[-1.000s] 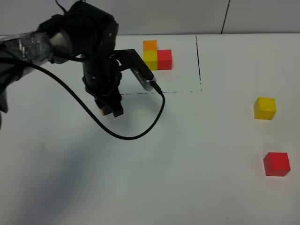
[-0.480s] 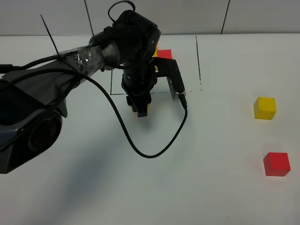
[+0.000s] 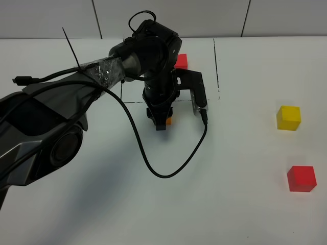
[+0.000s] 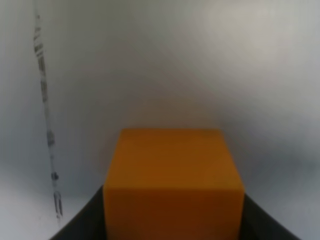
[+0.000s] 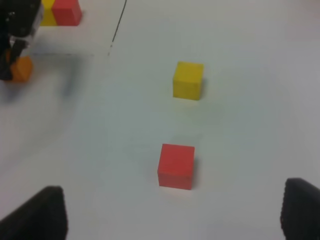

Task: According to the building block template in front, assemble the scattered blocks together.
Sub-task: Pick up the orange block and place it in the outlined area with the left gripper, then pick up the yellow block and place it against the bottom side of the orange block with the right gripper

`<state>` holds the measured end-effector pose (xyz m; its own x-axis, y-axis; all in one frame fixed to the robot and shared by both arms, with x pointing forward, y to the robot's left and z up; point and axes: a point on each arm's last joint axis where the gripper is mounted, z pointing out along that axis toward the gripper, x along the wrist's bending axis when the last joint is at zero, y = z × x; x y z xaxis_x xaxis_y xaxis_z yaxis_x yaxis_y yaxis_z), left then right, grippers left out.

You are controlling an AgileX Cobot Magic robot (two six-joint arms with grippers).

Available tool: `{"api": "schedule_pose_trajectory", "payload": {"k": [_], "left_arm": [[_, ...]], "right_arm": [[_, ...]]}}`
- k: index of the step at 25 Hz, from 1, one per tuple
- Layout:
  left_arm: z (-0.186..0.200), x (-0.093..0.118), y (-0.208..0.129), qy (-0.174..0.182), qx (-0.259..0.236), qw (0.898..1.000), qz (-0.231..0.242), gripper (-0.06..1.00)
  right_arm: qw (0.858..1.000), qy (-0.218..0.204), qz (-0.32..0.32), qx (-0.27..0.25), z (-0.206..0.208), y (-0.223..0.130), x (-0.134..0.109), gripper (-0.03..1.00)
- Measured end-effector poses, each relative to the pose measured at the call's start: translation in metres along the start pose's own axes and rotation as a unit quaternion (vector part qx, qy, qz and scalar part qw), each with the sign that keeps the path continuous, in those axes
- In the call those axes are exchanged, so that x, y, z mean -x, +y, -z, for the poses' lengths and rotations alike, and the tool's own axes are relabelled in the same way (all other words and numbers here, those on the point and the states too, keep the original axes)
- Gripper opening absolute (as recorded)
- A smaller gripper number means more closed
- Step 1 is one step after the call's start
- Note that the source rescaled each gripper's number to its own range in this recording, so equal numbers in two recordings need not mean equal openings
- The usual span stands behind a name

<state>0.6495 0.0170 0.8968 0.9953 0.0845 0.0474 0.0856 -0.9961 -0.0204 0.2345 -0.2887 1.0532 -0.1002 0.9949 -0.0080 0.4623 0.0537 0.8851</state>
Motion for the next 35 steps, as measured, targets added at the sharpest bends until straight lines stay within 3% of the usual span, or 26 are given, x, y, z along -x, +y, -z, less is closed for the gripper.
{"api": "schedule_pose_trajectory", "payload": {"k": [13, 26, 28, 35], "left_arm": [[-0.0005, -0.0011, 0.0010, 0.004, 0.003, 1.000, -0.003, 0.01], [-0.0006, -0.0014, 0.0022, 0.008, 0.007, 0.999, -0.041, 0.02], [-0.0015, -0.0013, 0.0022, 0.007, 0.006, 0.999, -0.041, 0.09], [-0.0009, 0.0006, 0.0045, -0.003, 0.019, 0.999, -0.026, 0.73]], "right_arm": [[1.000, -0.008, -0.005, -0.001, 0.0000, -0.0002, 0.0014, 0.73], [1.000, -0.008, -0.005, -0.001, 0.0000, -0.0002, 0.0014, 0.73], [1.000, -0.008, -0.006, -0.001, 0.0000, -0.0002, 0.0014, 0.73], [1.000, -0.008, -0.006, -0.001, 0.0000, -0.0002, 0.0014, 0.73]]}}
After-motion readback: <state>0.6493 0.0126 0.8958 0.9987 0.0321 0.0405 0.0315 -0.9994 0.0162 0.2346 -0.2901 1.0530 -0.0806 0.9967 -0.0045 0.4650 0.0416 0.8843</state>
